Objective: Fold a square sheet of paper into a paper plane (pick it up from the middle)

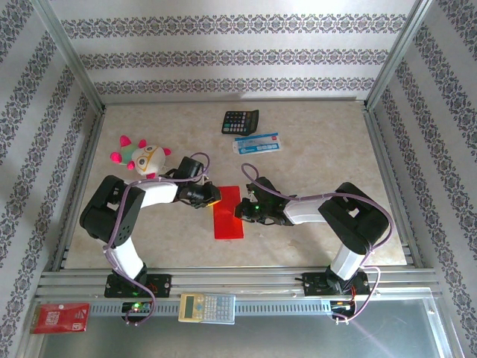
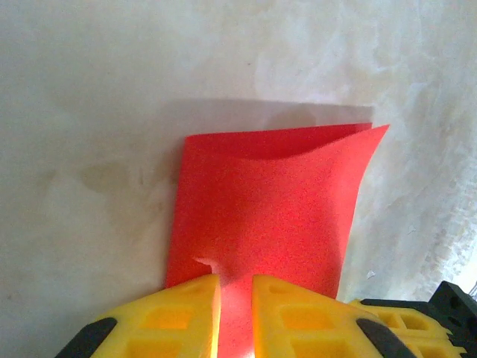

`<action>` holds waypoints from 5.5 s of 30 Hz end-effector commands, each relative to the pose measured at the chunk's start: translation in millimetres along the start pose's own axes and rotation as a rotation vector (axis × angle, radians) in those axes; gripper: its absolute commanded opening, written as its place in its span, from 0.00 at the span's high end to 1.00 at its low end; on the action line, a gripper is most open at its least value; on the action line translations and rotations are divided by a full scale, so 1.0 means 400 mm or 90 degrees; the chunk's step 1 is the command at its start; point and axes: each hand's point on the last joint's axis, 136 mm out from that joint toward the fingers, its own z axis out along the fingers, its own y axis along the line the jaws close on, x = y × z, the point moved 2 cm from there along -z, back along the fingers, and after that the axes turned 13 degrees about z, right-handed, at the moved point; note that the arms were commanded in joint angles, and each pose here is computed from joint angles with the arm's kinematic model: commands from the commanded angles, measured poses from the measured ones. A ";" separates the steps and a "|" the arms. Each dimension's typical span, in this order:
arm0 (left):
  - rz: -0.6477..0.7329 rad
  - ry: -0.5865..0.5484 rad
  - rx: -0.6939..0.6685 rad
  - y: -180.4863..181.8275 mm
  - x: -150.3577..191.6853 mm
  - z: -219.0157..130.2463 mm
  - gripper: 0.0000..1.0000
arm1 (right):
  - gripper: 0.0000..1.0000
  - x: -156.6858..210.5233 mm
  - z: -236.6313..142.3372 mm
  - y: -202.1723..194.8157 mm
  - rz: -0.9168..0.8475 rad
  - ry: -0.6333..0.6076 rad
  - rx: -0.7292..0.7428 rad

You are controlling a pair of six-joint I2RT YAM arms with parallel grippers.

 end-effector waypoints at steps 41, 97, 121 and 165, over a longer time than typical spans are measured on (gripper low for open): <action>0.008 -0.060 0.062 -0.016 -0.138 -0.067 0.71 | 1.00 0.082 -0.001 -0.280 0.062 0.041 0.257; 0.043 -0.024 0.034 0.010 -0.105 0.025 0.67 | 1.00 0.079 -0.004 -0.277 0.057 0.045 0.262; 0.049 -0.048 0.084 -0.103 -0.002 -0.051 0.65 | 1.00 0.082 -0.004 -0.292 0.064 0.043 0.268; 0.043 -0.042 0.036 -0.033 -0.001 -0.059 0.65 | 1.00 0.081 -0.010 -0.287 0.060 0.041 0.265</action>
